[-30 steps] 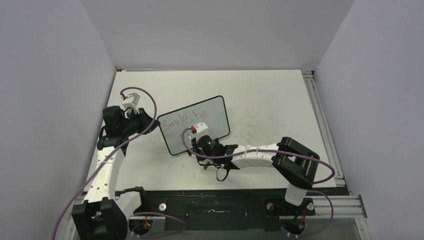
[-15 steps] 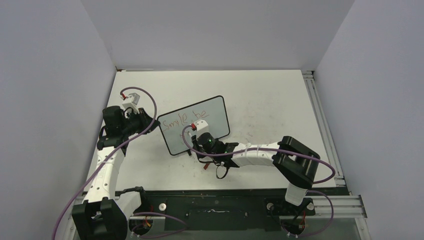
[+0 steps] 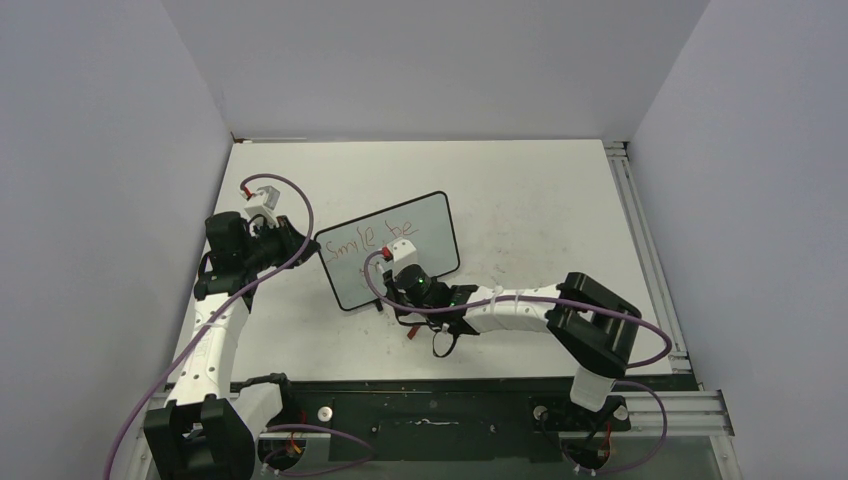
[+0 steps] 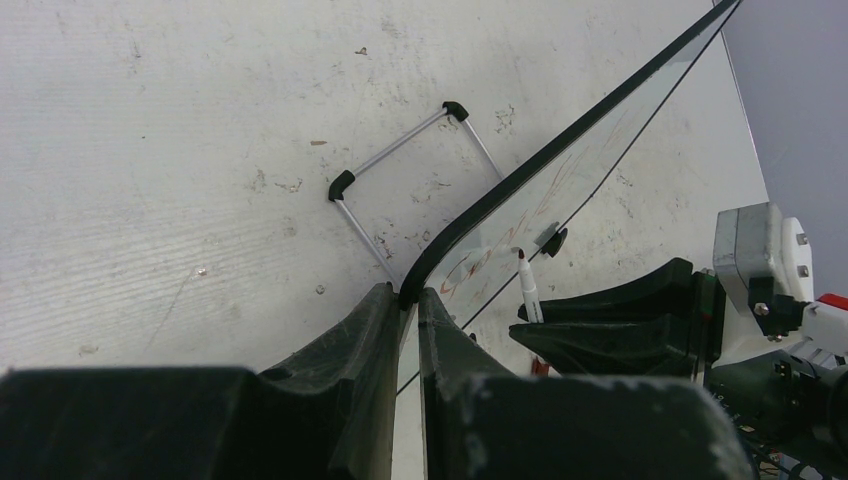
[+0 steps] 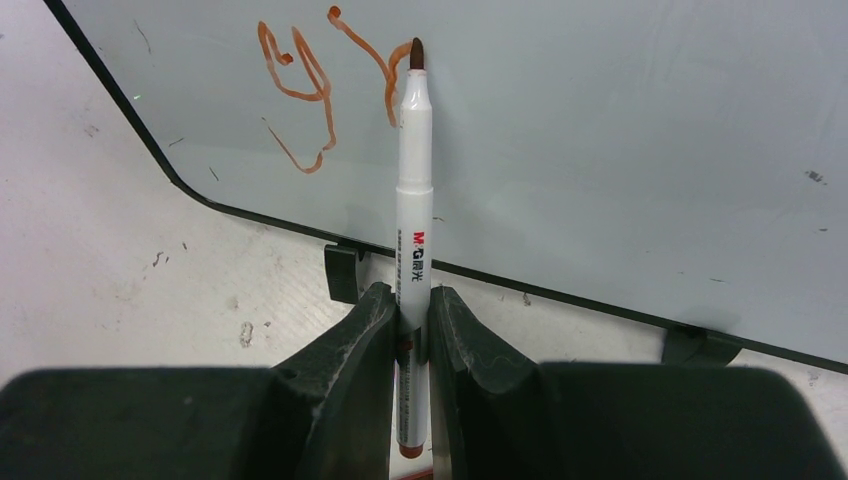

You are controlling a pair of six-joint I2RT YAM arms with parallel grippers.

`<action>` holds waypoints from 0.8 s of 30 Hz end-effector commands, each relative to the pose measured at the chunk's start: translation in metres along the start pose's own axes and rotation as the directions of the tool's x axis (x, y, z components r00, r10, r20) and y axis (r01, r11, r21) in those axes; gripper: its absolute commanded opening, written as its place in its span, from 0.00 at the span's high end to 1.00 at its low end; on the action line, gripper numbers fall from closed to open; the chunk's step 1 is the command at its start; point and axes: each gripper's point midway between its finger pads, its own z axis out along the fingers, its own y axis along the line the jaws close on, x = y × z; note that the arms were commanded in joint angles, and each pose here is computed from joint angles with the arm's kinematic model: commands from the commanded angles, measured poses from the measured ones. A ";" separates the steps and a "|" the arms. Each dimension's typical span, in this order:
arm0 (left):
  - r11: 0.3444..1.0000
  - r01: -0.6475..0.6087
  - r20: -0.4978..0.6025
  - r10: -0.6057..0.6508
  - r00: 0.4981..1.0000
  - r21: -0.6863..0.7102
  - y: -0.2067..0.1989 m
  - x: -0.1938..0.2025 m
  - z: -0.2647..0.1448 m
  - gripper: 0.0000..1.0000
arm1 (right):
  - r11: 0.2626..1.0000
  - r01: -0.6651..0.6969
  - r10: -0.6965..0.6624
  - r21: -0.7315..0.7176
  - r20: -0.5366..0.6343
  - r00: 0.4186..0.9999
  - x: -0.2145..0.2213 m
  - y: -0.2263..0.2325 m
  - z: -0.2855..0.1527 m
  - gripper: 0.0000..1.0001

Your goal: Write a sentence on the whiteboard

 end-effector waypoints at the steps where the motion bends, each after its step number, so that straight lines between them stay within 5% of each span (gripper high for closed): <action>1: 0.999 -0.009 -0.019 0.010 1.000 0.033 -0.009 0.001 0.000 0.91 | 0.999 0.034 -0.031 -0.022 0.139 0.990 -0.041 0.014 -0.021 0.95; 24: 1.000 -0.009 -0.019 0.010 1.000 0.029 -0.009 0.002 0.000 0.91 | 0.999 0.003 -0.006 0.044 0.067 0.998 -0.014 -0.012 -0.010 0.95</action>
